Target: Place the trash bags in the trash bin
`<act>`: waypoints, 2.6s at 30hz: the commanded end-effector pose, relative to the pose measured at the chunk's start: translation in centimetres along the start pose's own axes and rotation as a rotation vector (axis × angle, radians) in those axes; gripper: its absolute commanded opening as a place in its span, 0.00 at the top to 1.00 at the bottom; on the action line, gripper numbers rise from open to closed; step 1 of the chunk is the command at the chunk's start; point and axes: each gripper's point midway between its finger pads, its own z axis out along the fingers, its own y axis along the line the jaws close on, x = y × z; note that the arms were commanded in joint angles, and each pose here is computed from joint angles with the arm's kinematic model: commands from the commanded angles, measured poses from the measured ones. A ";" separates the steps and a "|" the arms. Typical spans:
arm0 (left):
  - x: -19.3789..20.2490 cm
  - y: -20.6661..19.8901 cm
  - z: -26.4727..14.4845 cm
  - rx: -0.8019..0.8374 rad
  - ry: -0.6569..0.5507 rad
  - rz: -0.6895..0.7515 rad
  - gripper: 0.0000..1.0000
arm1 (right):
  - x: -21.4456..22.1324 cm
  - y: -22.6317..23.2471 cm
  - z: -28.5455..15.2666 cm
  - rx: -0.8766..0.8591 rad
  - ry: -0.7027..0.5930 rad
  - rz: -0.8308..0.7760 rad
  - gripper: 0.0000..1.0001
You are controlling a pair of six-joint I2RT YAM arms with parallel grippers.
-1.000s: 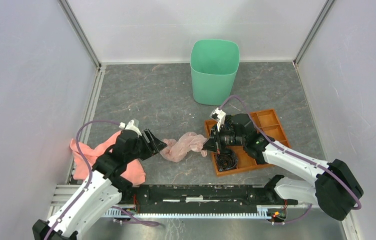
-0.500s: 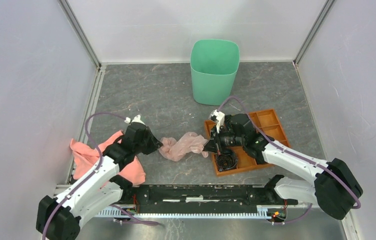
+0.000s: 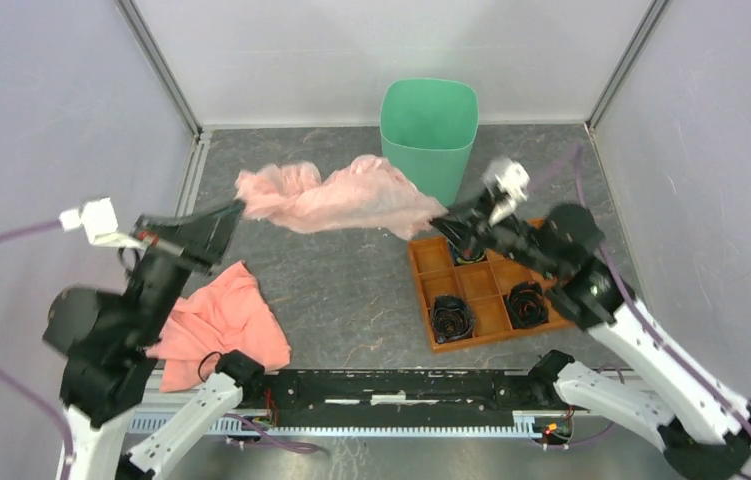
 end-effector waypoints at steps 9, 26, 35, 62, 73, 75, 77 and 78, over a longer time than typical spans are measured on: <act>8.6 11.3 -3.5 -0.432 0.214 0.018 0.98 | 14.5 0.1 1.3 -0.046 0.286 0.154 1.00; 5.3 14.2 -8.8 -0.681 0.089 0.015 0.98 | 11.5 -2.9 -2.9 0.146 0.245 -0.004 0.94; 8.3 15.1 -6.0 -0.715 0.220 0.002 0.98 | 18.6 2.1 -1.2 -0.152 0.395 0.198 1.00; 16.5 21.8 1.5 -0.819 0.522 0.217 0.00 | 18.0 -6.8 -1.3 0.213 0.491 -0.033 0.13; 23.6 19.2 0.0 -0.571 0.681 -0.013 0.00 | 17.9 -10.3 -2.3 0.440 0.456 -0.044 0.02; 25.5 19.5 0.2 -0.555 0.748 -0.039 0.00 | 18.2 -10.3 -2.1 0.433 0.464 -0.037 0.02; 26.7 20.0 0.4 -0.566 0.794 -0.038 0.00 | 18.4 -9.6 -1.3 0.382 0.457 -0.025 0.02; 27.1 20.3 0.6 -0.572 0.812 -0.036 0.00 | 18.5 -9.0 -0.8 0.337 0.450 -0.017 0.02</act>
